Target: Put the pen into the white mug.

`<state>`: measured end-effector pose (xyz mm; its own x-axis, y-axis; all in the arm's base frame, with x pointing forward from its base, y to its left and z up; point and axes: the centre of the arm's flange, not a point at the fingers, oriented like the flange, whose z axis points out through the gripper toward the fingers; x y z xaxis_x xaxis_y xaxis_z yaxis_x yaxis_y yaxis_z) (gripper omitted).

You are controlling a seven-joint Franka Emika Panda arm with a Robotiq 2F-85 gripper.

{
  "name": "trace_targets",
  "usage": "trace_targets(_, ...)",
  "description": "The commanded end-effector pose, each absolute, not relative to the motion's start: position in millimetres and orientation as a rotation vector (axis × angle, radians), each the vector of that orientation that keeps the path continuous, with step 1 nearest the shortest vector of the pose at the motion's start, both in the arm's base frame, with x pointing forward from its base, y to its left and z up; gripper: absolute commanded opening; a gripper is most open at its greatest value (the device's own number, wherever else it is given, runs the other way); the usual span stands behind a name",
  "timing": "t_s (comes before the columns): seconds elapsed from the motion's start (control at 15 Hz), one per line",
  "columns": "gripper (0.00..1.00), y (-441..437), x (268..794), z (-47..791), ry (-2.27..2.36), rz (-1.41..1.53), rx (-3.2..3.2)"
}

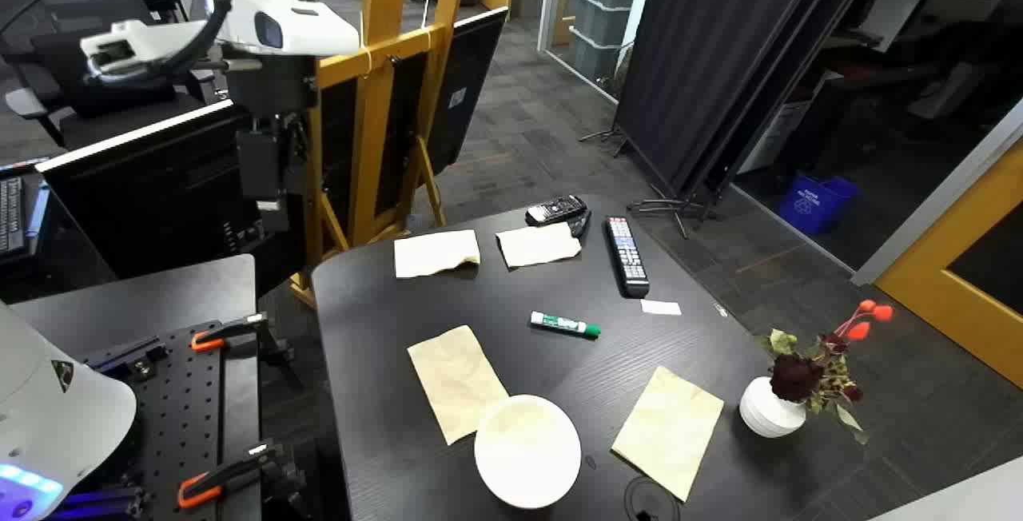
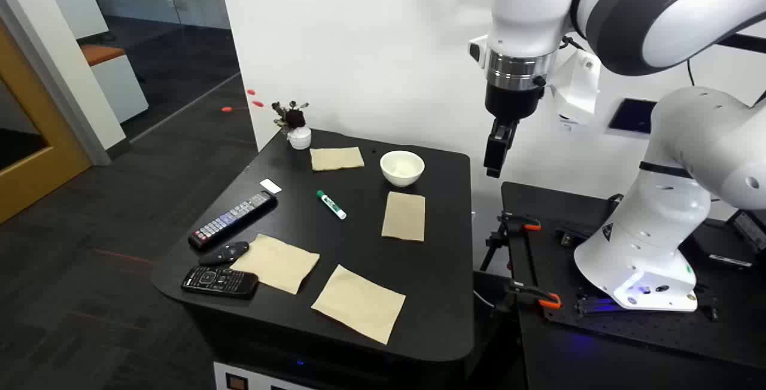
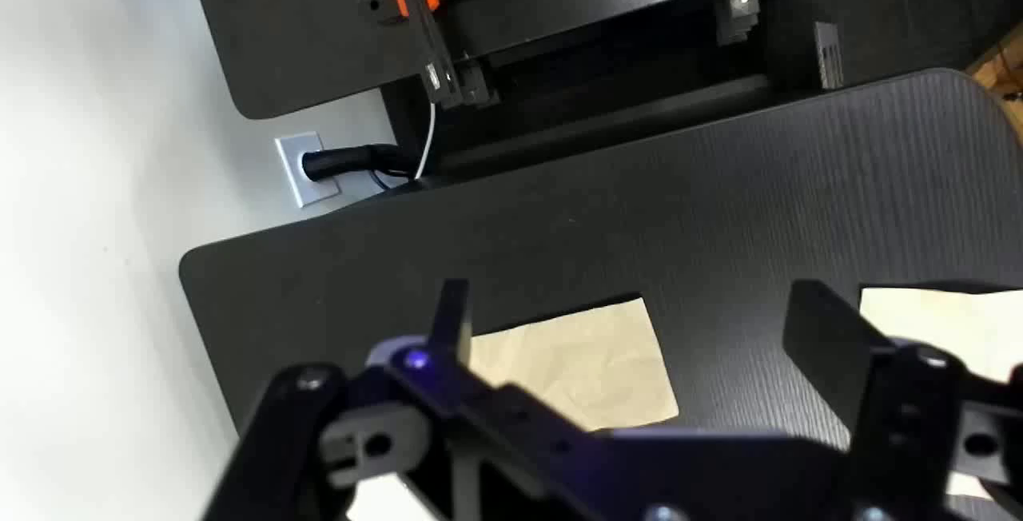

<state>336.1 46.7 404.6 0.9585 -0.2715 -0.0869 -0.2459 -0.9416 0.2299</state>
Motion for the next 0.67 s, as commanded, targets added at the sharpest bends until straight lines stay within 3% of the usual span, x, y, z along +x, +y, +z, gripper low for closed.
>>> trace_targets(0.0,1.0,47,336,405,-0.387,-0.173,2.892)
trace_targets(0.6,1.0,37,364,418,-0.465,-0.059,2.912)
